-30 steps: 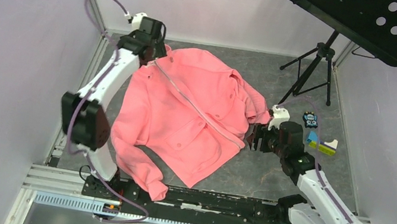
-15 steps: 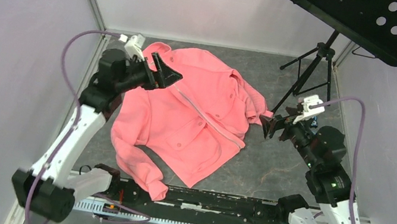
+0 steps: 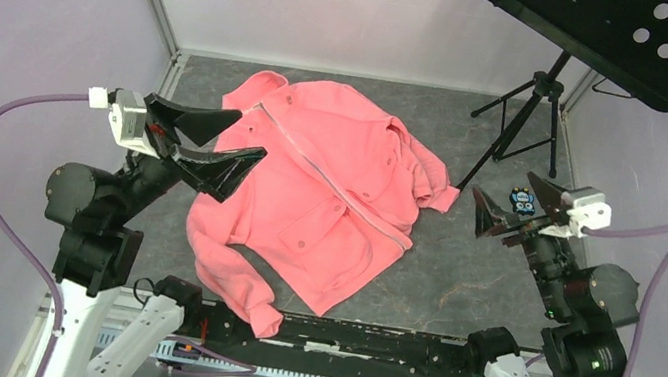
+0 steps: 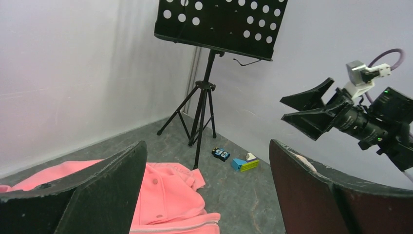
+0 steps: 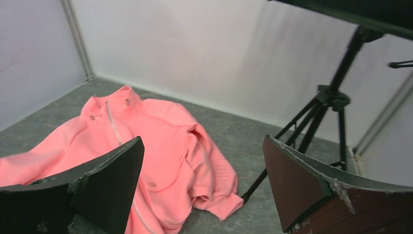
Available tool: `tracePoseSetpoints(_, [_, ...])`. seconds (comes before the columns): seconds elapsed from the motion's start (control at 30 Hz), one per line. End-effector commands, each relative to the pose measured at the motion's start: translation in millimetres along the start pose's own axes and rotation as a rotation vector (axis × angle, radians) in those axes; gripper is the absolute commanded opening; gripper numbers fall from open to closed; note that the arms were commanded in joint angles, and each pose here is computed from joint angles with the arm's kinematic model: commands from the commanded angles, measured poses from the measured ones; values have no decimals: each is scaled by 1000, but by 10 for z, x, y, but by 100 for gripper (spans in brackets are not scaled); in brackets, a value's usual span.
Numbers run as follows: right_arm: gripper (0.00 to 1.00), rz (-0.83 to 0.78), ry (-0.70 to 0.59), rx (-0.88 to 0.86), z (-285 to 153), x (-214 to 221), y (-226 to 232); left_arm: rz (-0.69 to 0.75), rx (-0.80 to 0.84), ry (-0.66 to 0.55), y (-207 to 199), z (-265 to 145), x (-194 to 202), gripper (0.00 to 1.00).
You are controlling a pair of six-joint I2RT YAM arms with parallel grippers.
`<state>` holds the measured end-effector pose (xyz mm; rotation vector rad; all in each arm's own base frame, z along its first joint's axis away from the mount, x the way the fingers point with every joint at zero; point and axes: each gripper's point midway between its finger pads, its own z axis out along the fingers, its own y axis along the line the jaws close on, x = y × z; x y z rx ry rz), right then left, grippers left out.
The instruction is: Zip up the jacket
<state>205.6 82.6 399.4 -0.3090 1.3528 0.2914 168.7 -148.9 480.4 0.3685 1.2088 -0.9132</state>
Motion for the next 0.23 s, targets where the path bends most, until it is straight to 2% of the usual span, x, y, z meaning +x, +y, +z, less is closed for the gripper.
tracePoseSetpoints(0.0, [98,-26,-89,148,-181,-296,-268,85,27,-46,-93,-31,-168,100])
tracePoseSetpoints(0.2, [98,-30,-103,189,-266,-314,-338,83,-8,-43,-42,-21,-203,100])
